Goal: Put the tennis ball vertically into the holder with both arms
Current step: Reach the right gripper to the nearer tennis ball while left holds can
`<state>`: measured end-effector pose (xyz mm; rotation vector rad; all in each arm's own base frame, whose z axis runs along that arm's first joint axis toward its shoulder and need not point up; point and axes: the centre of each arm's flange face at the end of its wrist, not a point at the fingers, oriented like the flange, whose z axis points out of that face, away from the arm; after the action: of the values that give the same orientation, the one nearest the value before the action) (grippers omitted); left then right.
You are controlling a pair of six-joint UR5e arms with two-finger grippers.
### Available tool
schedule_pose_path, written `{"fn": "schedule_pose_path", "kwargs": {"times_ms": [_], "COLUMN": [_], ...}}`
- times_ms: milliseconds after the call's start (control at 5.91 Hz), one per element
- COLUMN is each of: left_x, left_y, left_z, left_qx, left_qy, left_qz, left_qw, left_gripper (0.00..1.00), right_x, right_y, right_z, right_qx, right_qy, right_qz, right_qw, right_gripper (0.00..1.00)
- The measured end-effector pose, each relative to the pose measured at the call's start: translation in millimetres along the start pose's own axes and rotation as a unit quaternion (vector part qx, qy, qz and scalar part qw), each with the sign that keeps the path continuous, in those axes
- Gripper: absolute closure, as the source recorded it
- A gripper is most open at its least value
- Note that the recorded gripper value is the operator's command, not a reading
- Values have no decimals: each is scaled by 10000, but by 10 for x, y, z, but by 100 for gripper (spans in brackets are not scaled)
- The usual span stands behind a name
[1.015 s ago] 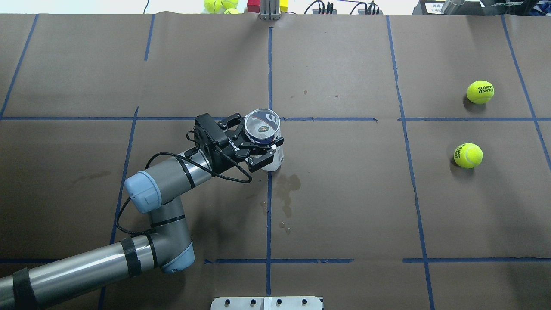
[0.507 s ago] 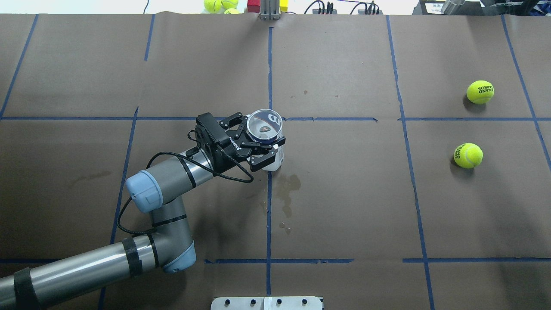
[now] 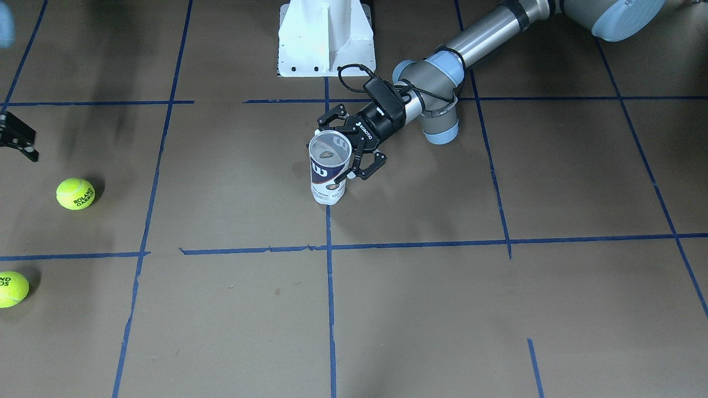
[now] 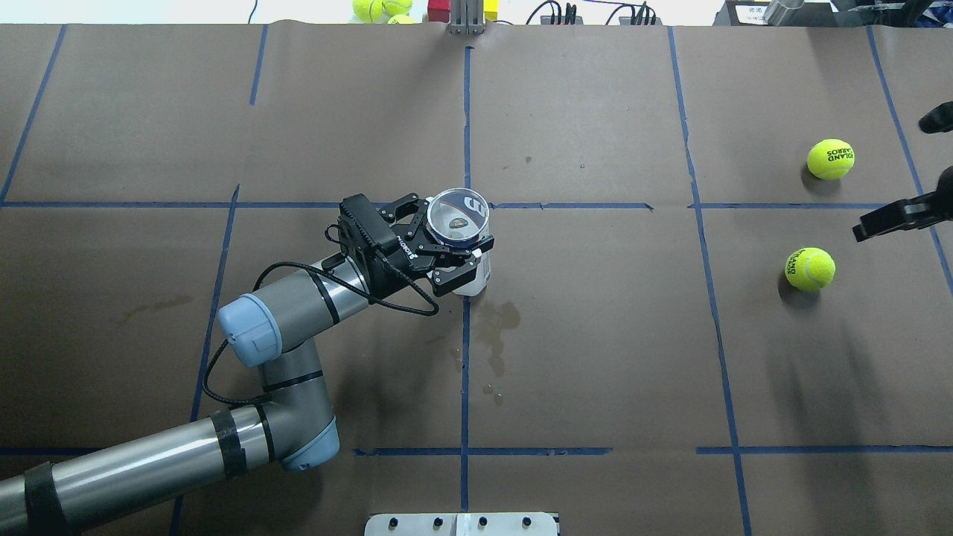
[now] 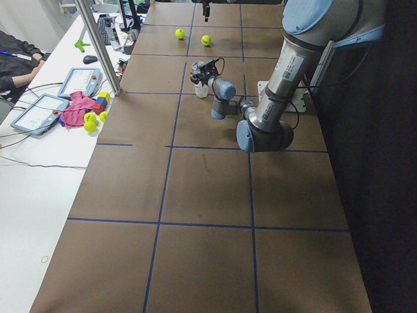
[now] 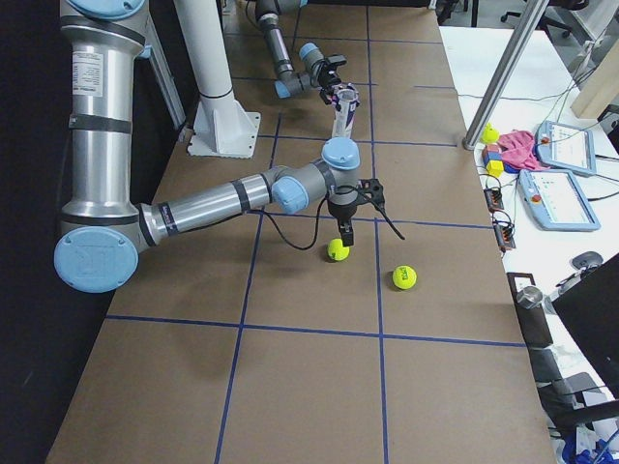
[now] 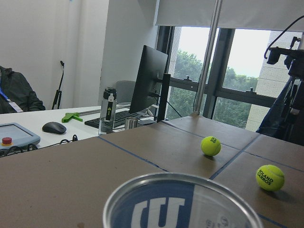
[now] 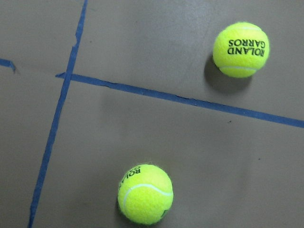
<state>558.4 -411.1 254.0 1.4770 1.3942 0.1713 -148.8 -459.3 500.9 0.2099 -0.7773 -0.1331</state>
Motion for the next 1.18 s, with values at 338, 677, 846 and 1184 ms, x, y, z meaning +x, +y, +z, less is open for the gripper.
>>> {"fn": "schedule_pose_path", "kwargs": {"times_ms": [338,677,846,1184], "left_x": [-3,-6,-9,-16], "left_y": [2,7,10,19], "left_z": [0,-4,-6,-14], "left_qx": [-6,-12,-15,-24], "left_qy": [-4,-7,-9,-14], "left_qz": [10,15,15,20], "left_qw": [10000,10000,10000,10000], "left_gripper": [8,8,8,8], "right_x": [-63,-148,-202,-160], "right_y": [42,73,112,207], "right_z": [527,708,803,1075], "right_qx": [251,251,189,54], "right_qy": [-39,-65,-41,51], "right_qz": [-79,-168,-229,-307], "right_qw": [9996,9995,9995,9995], "right_gripper": [0,0,0,0]}}
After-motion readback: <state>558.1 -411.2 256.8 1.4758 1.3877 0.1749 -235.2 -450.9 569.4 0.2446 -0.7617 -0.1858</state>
